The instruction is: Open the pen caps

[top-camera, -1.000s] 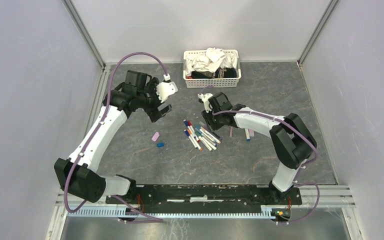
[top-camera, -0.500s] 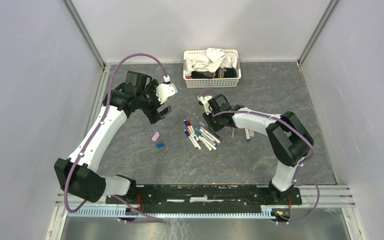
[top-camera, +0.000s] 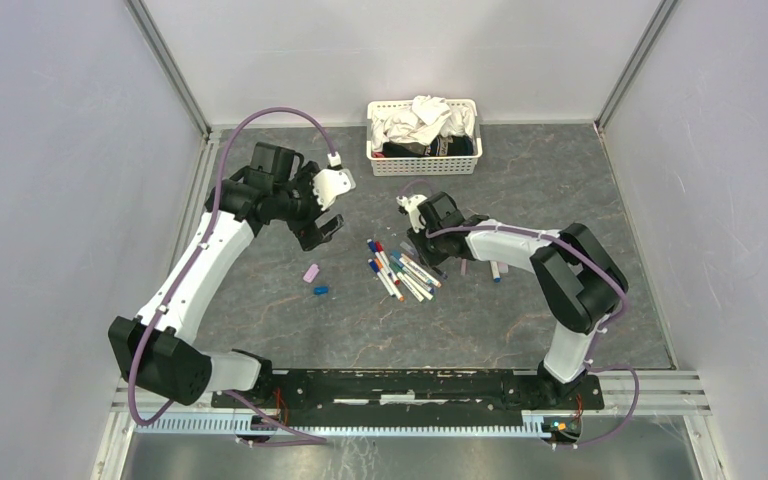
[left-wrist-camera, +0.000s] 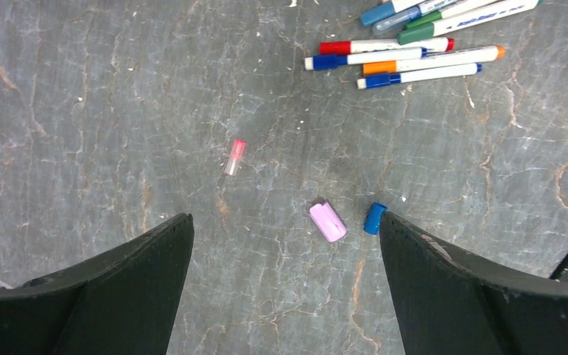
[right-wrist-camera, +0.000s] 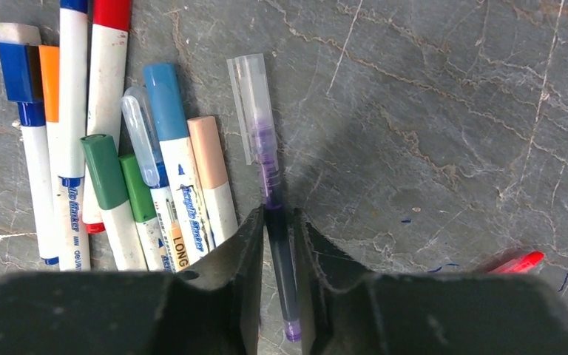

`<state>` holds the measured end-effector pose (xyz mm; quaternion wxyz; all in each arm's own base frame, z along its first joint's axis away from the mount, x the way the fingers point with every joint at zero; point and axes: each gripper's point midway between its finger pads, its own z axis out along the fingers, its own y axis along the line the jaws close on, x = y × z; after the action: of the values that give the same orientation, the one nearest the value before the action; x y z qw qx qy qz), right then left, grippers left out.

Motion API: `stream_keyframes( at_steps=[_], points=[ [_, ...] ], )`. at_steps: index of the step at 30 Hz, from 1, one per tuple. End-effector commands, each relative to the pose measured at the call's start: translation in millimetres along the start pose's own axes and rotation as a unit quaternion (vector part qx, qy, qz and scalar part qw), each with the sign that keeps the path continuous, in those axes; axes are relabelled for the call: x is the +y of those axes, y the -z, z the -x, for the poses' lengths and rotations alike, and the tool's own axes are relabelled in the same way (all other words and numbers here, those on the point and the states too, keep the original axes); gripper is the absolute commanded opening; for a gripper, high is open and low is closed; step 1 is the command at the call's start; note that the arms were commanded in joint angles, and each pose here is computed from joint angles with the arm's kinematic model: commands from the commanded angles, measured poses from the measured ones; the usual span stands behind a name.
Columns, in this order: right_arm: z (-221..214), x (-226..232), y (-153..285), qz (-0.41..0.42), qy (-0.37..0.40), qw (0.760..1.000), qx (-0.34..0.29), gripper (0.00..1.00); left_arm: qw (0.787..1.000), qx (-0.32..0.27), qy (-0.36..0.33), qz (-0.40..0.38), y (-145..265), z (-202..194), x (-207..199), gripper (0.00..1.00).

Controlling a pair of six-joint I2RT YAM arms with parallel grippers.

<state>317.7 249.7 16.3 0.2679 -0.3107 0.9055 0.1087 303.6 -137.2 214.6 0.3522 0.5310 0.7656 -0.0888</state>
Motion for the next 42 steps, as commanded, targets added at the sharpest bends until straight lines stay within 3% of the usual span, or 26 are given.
stream_keyframes(
  at_steps=[1,4,9,16,27,31,38,42],
  points=[
    [-9.5,-7.3,1.1,0.001,-0.003,1.0,0.005,0.21,0.999,-0.021,0.005,-0.032,5.6,8.2,-12.8,1.0],
    [1.1,-6.4,7.9,0.022,-0.005,1.0,-0.013,0.16,0.998,-0.021,-0.003,-0.058,2.9,4.7,-22.9,1.0],
    [20.6,-5.9,23.8,0.042,0.001,0.998,-0.036,0.01,0.994,-0.033,-0.02,-0.101,1.6,4.6,-39.0,1.0],
    [58.3,19.7,58.0,0.113,0.006,0.991,-0.07,0.0,0.979,-0.064,-0.099,-0.167,0.5,-3.0,-69.2,1.0],
    [75.1,132.0,106.5,0.385,0.002,0.922,-0.049,0.0,0.952,-0.073,-0.247,-0.169,-11.8,-4.8,-81.3,0.98],
    [80.4,158.3,119.9,0.453,-0.002,0.89,-0.05,0.0,0.933,-0.056,-0.316,-0.163,-21.8,-6.4,-93.4,0.92],
    [86.1,174.1,123.2,0.493,-0.008,0.869,-0.045,0.0,0.92,-0.037,-0.354,-0.167,-32.1,-9.1,-94.8,0.77],
    [88.1,180.0,123.6,0.507,-0.013,0.861,-0.043,0.0,0.914,-0.029,-0.361,-0.18,-38.0,-10.9,-100.1,0.61]
  ],
)
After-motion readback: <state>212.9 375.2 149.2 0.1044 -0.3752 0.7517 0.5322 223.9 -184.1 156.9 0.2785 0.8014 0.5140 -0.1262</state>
